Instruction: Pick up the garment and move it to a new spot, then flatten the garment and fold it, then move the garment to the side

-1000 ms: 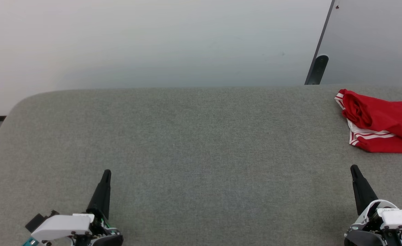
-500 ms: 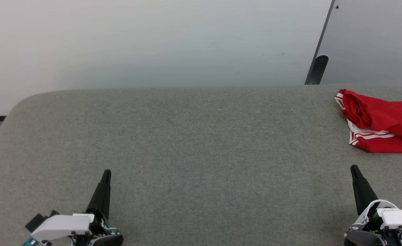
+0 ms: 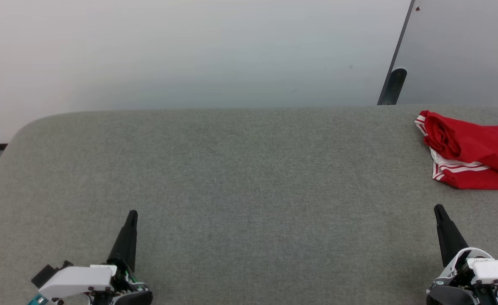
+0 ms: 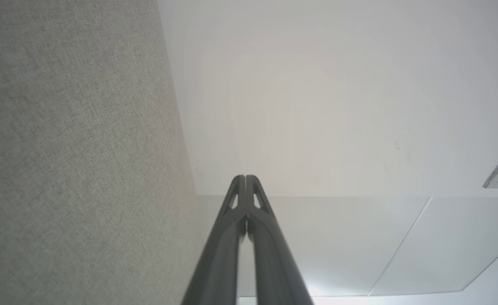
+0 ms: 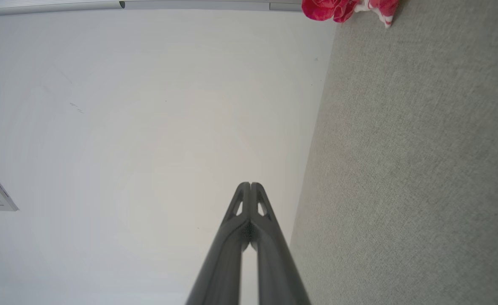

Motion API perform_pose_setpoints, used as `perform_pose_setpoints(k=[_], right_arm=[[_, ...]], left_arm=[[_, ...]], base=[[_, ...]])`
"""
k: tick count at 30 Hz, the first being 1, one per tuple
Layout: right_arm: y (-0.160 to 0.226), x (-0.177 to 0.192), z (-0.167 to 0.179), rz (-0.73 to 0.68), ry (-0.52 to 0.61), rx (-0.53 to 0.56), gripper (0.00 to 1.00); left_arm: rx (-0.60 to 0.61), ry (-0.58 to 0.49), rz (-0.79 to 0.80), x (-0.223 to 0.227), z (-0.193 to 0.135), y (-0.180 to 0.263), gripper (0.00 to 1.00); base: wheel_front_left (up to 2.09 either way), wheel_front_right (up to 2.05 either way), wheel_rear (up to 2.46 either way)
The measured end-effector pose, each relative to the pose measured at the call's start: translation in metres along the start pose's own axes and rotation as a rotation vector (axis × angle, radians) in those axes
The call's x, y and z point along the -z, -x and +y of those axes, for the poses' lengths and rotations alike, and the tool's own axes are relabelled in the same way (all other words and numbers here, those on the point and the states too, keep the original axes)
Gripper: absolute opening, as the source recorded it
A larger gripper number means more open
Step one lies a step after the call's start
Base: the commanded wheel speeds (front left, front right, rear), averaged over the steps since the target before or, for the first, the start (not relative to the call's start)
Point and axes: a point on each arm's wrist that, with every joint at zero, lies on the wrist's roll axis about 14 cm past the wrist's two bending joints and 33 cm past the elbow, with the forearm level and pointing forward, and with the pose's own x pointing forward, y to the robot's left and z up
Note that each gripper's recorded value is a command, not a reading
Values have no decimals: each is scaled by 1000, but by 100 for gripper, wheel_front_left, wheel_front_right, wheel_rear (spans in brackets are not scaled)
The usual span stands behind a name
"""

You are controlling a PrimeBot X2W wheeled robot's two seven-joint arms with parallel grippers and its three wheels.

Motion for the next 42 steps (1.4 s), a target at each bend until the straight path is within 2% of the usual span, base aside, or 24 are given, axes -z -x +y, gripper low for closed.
perform_pose_setpoints(k=[42], right_arm=[[0,0,0,0,0,0,0]], left_arm=[[0,0,0,0,0,0,0]], base=[[0,0,0]])
